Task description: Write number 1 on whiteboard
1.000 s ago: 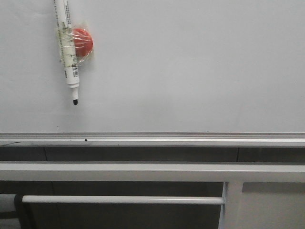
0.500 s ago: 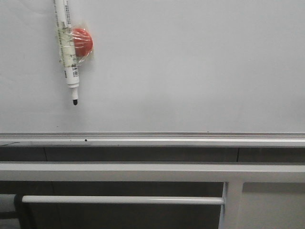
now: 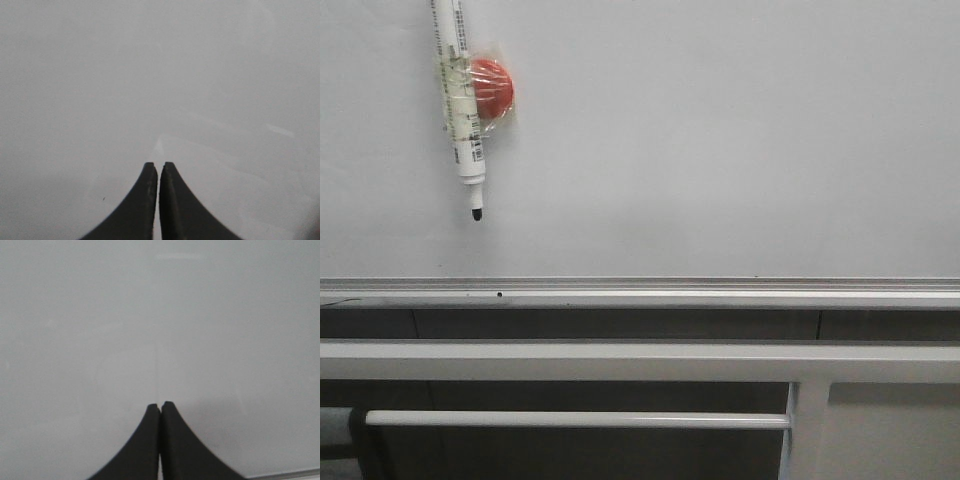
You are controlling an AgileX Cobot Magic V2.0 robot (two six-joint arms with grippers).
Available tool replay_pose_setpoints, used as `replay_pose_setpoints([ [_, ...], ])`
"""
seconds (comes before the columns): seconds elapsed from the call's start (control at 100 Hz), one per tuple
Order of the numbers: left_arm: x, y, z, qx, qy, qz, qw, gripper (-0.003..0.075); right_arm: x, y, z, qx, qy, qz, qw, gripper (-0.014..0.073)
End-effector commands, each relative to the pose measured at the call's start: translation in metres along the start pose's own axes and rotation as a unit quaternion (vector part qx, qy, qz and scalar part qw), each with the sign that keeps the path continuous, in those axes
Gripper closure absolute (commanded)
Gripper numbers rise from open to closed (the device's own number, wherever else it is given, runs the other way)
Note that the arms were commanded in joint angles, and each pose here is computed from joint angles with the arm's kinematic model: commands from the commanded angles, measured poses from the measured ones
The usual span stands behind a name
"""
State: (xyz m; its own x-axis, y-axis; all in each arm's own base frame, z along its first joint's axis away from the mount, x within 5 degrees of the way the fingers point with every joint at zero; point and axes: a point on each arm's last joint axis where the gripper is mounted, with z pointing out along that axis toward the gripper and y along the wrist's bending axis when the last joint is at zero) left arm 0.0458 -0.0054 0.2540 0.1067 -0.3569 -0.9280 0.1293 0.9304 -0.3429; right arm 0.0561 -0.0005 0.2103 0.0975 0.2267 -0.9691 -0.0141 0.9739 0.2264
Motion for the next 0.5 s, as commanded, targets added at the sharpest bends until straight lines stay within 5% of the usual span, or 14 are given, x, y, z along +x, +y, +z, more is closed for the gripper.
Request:
replay_pose_setpoints([
  [0.0, -0.03, -0.01, -0.003, 0.009, -0.044, 0.034, 0.998, 0.0741, -0.014, 0.003, 0.0, -0.002, -0.03, 0.003, 1.0, 0.0648],
  [0.28, -0.053, -0.022, 0.015, 0.012, 0.021, 0.051, 0.998, 0.074, -0.037, 0.01, -0.005, -0.003, 0.006, 0.002, 1.0, 0.0648],
  [0.49, -0.072, -0.029, 0.03, 0.034, -0.019, 0.025, 0.999, 0.074, -0.039, 0.011, -0.005, -0.004, 0.013, 0.008, 1.0, 0.0648],
])
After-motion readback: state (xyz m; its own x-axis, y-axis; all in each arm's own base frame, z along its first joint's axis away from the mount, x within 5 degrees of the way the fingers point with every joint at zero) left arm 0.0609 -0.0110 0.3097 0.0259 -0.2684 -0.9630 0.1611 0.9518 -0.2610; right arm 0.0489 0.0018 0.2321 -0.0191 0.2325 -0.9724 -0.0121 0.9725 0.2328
